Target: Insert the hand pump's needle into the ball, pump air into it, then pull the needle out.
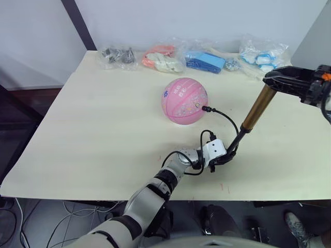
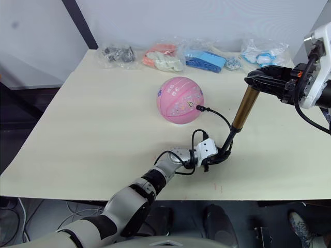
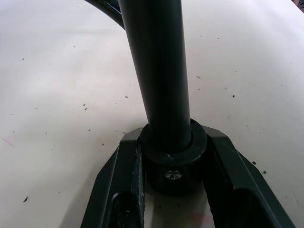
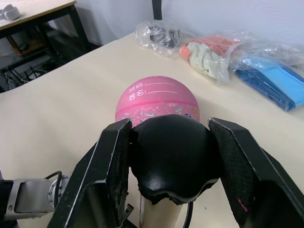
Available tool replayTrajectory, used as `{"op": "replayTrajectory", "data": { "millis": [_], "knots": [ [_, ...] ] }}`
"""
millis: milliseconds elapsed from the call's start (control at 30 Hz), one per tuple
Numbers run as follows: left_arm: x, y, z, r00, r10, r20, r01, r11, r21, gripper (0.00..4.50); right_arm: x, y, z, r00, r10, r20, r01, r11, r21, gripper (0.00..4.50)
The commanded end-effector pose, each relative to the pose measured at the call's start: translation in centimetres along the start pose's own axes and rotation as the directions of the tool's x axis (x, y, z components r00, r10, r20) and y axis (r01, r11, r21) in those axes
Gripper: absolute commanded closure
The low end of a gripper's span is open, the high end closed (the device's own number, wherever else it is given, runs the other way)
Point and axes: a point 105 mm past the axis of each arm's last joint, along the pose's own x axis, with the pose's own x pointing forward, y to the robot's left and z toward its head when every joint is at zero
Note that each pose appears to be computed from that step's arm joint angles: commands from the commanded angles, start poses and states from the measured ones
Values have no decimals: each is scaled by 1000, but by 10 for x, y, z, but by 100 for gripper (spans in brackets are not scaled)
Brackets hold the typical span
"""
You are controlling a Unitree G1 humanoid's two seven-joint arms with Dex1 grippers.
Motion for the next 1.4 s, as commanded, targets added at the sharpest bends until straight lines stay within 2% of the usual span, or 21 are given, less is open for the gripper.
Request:
{"op": "replayTrajectory", "data": {
  "millis": [33, 267, 367, 600, 700, 767, 1067, 1133, 1267, 1400],
  "knots": [
    [-20, -22, -63, 978, -47, -204, 26, 994, -107, 336, -10, -15, -13, 990, -143, -6, 143, 988, -66, 244],
    [-20, -22, -63, 978, -48, -204, 27, 994, -106, 336, 4, -12, -98, 976, -150, -156, 154, 988, 18, 244],
    [-22, -22, -65, 977, -49, -207, 27, 994, -107, 336, 18, -3, -149, 963, -123, -240, 149, 985, 93, 244],
    [-22, -21, -65, 977, -43, -207, 22, 994, -106, 336, 33, 26, -226, 925, -27, -379, 100, 979, 175, 244],
    [-22, -21, -65, 977, -41, -207, 19, 994, -107, 336, 33, 39, -242, 906, 15, -423, 65, 983, 174, 244],
    [-23, -20, -65, 977, -39, -209, 17, 994, -108, 336, 33, 43, -242, 911, 23, -411, 59, 981, 185, 244],
    [-22, -23, -66, 977, -44, -207, 21, 994, -111, 336, 31, 18, -184, 965, -60, -254, 103, 982, 156, 244],
    [-21, -23, -65, 977, -46, -206, 23, 993, -112, 336, 30, 11, -158, 979, -78, -187, 106, 984, 143, 244],
    [-22, -24, -65, 978, -49, -205, 26, 993, -113, 336, 20, -3, -87, 994, -107, -32, 109, 991, 77, 244],
    [-22, -24, -65, 977, -50, -206, 27, 993, -113, 336, 9, -10, -41, 991, -127, 41, 126, 992, 29, 244]
  ]
}}
